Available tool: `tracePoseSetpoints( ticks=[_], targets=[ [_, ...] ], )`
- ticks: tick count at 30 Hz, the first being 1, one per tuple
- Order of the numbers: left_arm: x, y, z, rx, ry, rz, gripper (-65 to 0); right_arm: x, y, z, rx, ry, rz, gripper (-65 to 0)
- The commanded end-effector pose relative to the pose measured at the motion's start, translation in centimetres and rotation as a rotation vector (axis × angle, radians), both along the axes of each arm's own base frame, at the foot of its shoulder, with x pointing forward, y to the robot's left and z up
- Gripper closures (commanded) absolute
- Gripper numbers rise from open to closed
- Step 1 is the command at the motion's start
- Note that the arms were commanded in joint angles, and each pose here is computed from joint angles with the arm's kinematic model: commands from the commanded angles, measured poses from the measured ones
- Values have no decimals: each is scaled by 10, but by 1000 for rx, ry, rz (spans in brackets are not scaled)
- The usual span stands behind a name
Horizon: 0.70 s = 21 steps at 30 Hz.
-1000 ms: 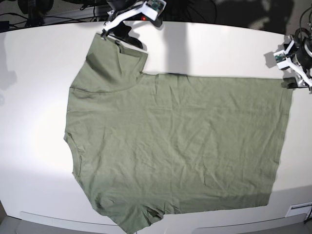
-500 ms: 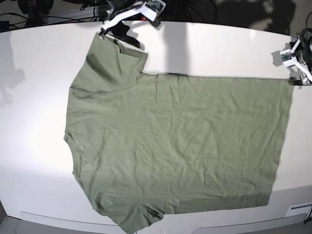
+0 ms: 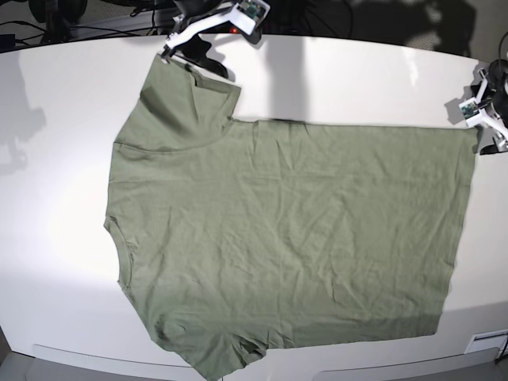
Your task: Fold the T-shirt properly
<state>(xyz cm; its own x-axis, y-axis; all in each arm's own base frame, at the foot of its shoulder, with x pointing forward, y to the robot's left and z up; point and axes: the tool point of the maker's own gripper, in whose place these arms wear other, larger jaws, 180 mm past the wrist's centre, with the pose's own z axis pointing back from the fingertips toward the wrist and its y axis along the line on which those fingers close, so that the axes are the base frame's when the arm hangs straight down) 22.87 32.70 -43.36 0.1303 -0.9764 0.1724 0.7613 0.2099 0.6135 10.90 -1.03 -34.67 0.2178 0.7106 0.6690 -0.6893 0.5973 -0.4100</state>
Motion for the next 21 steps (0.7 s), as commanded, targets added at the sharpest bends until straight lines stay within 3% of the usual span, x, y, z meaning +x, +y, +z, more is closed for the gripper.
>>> tracePoseSetpoints(
  ticks=[1,7,14,16,20,21],
  targets=[
    [2,1,1,4,-1,1,-407,8,11,18,84,-54,-6,-467],
    [-2,-34,-16,-98,-6,29,-407,11,12,19,85,-63,-6,-467],
    [-3,-23,-16,-56,4,48,-369,11,11,19,84,-62,-5,-467],
    [-2,-26,-15,-67,0,40,-304,11,12,19,85,-62,-5,-467],
    [1,-50,-8,-174,-35,-45,-27,11,11,19,85,-62,-6,-467],
    [1,-54,-6,-194,-42,-61,0,11,11,19,85,-62,-5,-467]
  ],
)
